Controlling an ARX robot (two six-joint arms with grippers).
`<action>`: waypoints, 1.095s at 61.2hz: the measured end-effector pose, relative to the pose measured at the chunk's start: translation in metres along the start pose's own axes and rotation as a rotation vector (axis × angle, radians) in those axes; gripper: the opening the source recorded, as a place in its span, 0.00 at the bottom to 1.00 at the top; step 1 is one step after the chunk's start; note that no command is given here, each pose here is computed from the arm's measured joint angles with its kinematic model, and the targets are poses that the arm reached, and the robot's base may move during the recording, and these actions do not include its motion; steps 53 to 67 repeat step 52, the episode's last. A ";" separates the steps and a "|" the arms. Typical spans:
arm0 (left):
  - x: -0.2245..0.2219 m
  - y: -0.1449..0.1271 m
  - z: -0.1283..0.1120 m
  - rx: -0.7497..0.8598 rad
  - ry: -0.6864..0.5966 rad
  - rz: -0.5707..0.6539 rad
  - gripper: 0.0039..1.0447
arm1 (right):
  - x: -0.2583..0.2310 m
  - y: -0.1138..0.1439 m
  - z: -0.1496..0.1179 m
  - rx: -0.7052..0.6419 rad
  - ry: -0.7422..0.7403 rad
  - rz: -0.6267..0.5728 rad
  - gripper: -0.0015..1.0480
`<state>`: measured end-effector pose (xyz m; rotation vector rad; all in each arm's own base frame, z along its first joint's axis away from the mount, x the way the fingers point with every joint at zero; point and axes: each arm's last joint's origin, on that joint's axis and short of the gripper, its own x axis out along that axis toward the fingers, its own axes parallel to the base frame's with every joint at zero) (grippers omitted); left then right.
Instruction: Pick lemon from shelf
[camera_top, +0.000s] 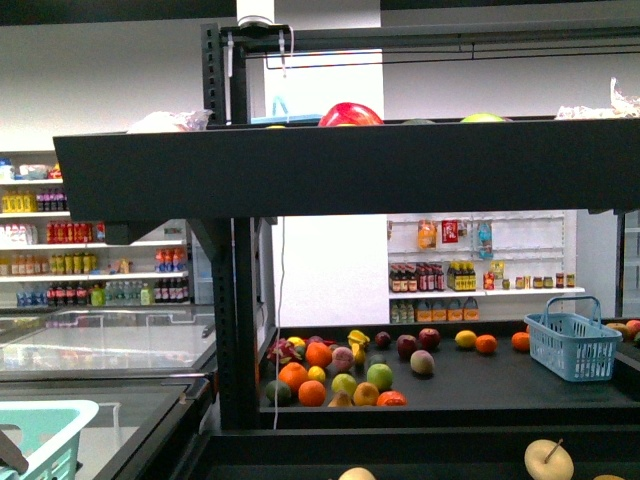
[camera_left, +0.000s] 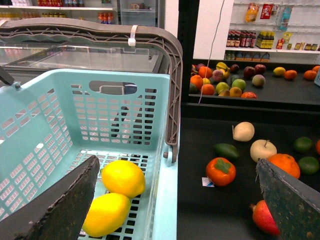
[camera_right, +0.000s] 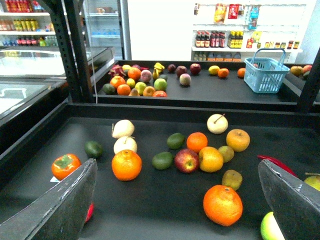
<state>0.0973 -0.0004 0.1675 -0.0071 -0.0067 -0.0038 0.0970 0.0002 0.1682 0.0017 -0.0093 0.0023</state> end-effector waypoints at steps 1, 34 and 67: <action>0.000 0.000 0.000 0.000 0.000 0.000 0.92 | 0.000 0.000 0.000 0.000 0.000 0.000 0.93; 0.000 0.000 0.000 0.000 0.000 0.000 0.92 | 0.000 0.000 0.000 0.000 0.000 0.000 0.93; 0.000 0.000 0.000 0.000 0.000 0.000 0.92 | 0.000 0.000 0.000 0.000 0.000 0.000 0.93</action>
